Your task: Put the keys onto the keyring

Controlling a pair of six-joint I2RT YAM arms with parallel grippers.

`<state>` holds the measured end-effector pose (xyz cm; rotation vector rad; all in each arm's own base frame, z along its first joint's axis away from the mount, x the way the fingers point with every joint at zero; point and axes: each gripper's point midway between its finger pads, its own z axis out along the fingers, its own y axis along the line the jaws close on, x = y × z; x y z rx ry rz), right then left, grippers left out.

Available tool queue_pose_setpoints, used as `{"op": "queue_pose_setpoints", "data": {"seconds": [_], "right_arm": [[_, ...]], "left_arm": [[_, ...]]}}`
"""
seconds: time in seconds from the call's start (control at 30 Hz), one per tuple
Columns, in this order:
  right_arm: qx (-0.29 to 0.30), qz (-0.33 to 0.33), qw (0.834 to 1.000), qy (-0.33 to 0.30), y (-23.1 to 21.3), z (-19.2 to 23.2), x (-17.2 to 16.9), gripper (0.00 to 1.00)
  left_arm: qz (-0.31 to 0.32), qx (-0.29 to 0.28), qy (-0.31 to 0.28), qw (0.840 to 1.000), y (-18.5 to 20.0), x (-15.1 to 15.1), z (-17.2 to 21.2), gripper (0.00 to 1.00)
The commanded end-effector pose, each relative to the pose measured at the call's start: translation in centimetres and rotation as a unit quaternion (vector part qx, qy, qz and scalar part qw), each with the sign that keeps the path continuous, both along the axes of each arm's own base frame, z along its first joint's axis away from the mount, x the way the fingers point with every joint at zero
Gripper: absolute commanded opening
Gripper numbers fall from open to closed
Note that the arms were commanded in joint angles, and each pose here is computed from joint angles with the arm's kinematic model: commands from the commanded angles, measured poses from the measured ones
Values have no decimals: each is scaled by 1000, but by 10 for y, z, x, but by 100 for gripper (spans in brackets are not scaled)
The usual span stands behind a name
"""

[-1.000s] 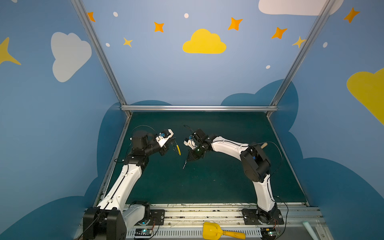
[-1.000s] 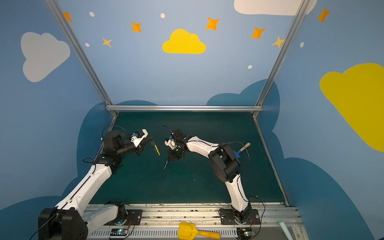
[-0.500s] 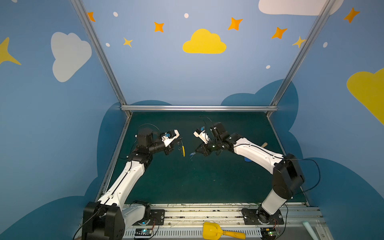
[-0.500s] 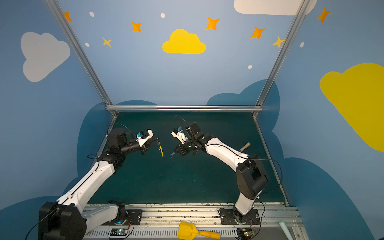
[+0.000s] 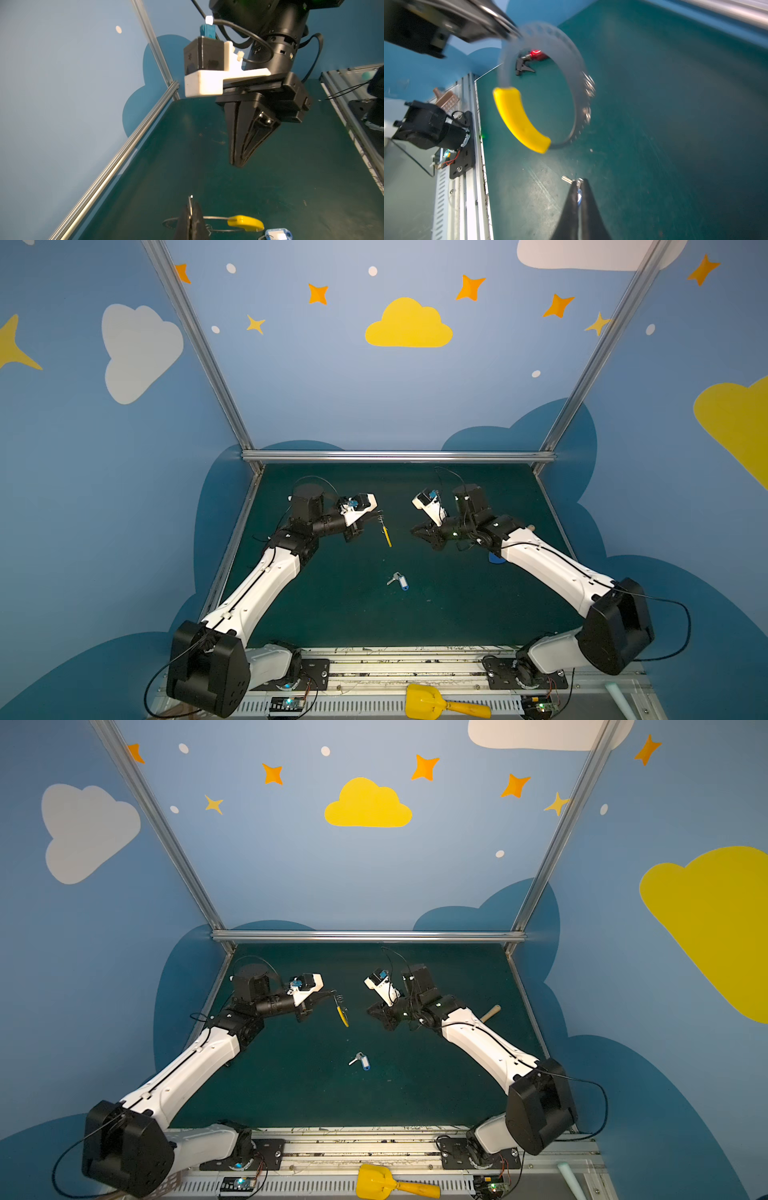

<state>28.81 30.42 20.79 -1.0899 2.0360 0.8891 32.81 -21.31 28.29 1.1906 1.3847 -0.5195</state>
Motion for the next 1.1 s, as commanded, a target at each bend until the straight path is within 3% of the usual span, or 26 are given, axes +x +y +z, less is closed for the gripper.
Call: {"op": "queue_pose_setpoints", "data": {"seconds": [0.0, 0.1, 0.23, 0.43, 0.67, 0.9, 1.07], "right_arm": [[-36, 10, 996, 77, -3, -37, -13, 13], [-72, 1, 987, 140, 4, -73, -22, 16], [-164, -6, 968, 188, 6, -120, -33, 20], [-274, -46, 926, 256, 3, -153, -49, 24], [-259, -107, 895, 348, 14, -155, -62, 25], [-217, -174, 843, 460, 28, -152, -74, 28], [-210, -203, 823, 487, 33, -150, -72, 31]], "left_arm": [[41, 4, 0, 999, 19, 9, -1, 4], [75, 11, 3, 997, 38, 17, -7, 4], [101, 9, 6, 995, 54, 21, -13, 4], [103, 6, 20, 994, 59, 16, -24, 4], [96, 0, 30, 995, 58, 14, -31, 4], [94, -7, 36, 995, 57, 13, -32, 4], [91, -13, 42, 995, 56, 14, -30, 4]]}}
